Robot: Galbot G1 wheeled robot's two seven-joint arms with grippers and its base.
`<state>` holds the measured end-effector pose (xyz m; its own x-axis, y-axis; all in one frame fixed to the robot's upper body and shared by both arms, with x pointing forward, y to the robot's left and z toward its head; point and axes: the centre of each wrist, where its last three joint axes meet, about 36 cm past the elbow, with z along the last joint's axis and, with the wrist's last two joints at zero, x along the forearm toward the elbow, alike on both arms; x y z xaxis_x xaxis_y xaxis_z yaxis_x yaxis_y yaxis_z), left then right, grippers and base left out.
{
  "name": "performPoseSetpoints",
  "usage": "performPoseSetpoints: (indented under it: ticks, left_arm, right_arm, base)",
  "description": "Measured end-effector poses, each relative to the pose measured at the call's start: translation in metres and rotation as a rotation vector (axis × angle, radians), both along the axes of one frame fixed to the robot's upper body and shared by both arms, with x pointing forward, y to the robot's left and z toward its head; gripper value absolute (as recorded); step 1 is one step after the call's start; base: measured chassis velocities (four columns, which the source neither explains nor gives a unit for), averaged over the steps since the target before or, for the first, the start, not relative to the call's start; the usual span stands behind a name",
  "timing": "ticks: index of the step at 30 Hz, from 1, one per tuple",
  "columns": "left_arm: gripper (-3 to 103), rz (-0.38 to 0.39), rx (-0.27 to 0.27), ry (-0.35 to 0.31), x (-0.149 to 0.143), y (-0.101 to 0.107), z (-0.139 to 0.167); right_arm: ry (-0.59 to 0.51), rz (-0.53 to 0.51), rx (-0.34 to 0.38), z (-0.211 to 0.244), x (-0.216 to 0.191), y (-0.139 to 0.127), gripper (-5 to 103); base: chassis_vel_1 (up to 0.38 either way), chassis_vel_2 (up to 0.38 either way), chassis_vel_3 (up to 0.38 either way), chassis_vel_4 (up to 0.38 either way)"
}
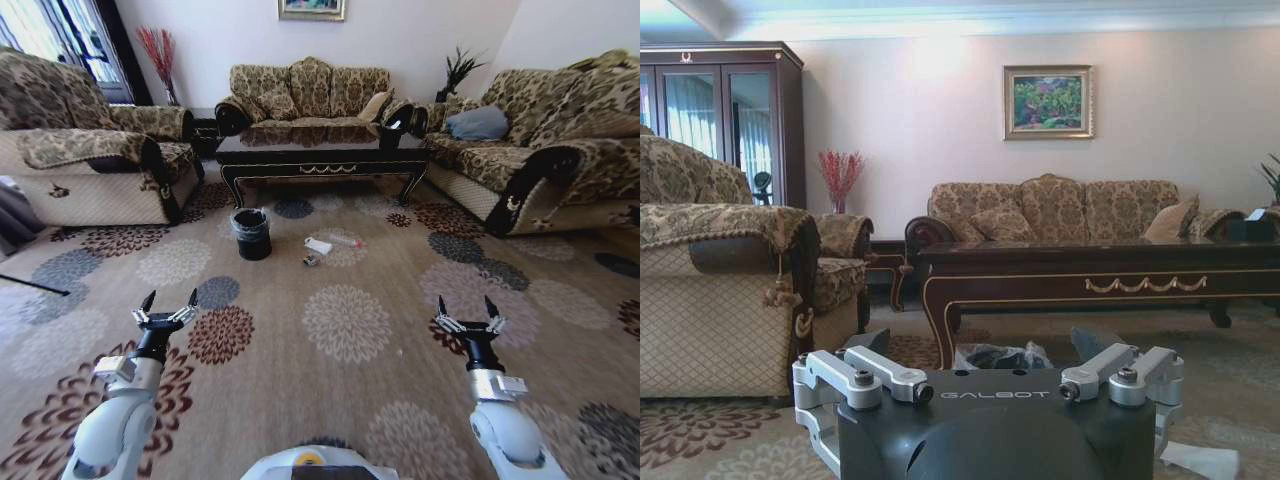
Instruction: Move to the front of the table and pick up the trash from the floor, then place it into the trash bin.
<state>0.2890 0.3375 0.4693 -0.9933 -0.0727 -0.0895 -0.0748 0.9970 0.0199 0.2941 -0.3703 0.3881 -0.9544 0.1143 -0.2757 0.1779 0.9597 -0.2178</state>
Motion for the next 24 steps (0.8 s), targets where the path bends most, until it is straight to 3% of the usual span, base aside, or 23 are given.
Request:
performPoseSetpoints:
  ticks: [14, 24]
  left_arm:
    - [100, 0.005, -0.001, 0.000, -0.0007, 0.0008, -0.0021]
    - [100, 0.007, -0.003, -0.010, -0.0037, -0.0018, -0.0003]
  right_arm:
    - [-0.007, 0.002, 0.011, -0.0046, 0.0027, 0.0025, 100]
    - [-0.023, 0.018, 0.005, -0.0015, -0.0010, 0.0048, 100]
  base:
    - [-0.351, 0.347, 0.348, -0.357]
    - [-0.178, 0.192, 0.196, -0.193]
